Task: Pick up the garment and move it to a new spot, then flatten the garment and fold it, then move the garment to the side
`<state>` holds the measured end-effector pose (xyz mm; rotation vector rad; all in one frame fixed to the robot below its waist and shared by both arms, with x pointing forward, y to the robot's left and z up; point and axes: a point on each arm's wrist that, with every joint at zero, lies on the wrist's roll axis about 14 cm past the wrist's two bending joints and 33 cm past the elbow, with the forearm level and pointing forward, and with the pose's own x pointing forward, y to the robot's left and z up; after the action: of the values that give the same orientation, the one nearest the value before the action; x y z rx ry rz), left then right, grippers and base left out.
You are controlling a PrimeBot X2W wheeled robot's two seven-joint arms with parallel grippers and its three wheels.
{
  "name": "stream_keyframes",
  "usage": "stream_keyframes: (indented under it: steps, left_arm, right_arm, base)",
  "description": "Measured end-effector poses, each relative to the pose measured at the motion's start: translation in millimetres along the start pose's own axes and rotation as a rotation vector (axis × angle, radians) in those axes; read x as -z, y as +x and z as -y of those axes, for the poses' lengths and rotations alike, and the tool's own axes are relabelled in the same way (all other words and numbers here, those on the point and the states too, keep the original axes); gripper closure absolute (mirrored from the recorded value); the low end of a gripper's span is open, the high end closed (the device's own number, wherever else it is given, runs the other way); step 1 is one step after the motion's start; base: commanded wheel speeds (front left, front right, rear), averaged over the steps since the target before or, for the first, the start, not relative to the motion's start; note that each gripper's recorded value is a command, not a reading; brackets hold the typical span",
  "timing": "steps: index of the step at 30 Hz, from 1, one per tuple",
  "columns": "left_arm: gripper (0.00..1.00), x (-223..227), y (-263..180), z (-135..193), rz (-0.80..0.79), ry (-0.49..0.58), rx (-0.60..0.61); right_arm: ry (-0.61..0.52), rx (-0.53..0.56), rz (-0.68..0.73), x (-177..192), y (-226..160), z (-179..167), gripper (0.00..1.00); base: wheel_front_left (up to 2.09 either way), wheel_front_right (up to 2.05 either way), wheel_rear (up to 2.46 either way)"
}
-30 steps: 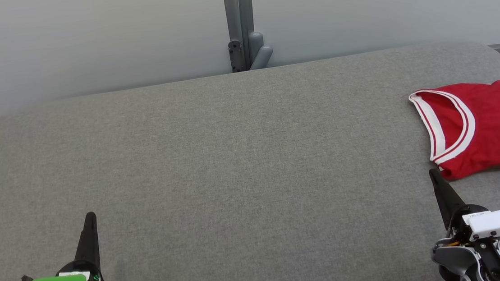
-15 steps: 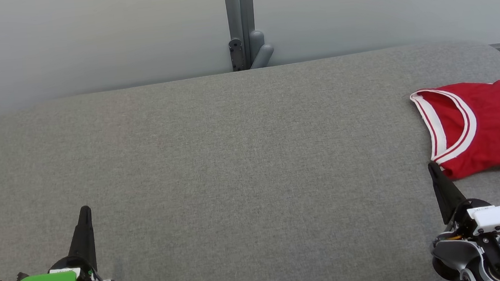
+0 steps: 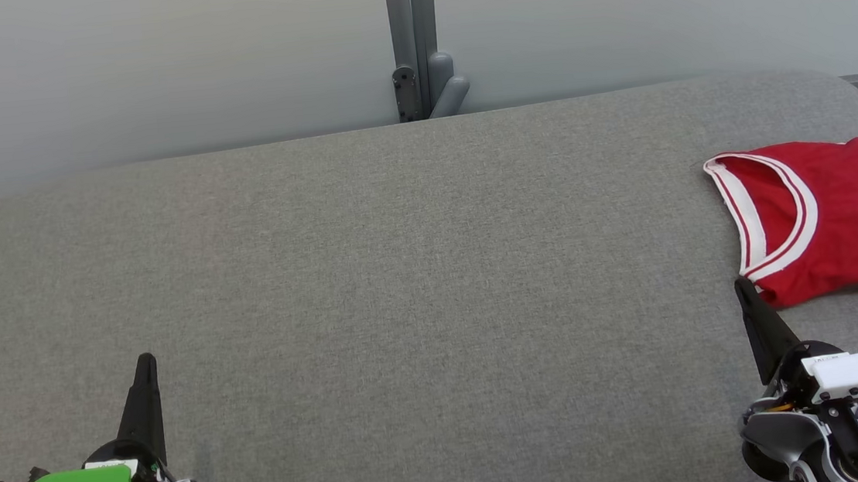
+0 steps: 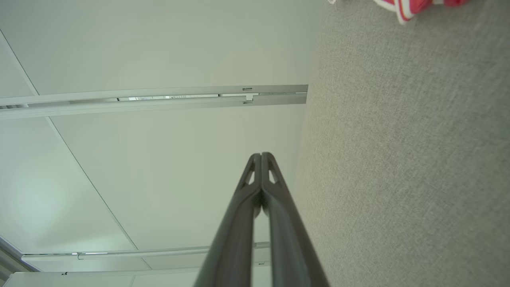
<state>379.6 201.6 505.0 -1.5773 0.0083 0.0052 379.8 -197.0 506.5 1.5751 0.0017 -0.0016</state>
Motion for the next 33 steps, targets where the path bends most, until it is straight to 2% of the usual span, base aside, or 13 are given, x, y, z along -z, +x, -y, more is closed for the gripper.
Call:
stream_keyframes:
  steps: [33]
  left_arm:
    - [1.0,-0.1,0.0,0.0,0.0,0.0,0.0]
  right_arm:
    - [0.0,0.0,0.0,0.0,0.0,0.0,1.0]
  base:
    - [0.0,0.0,0.0]
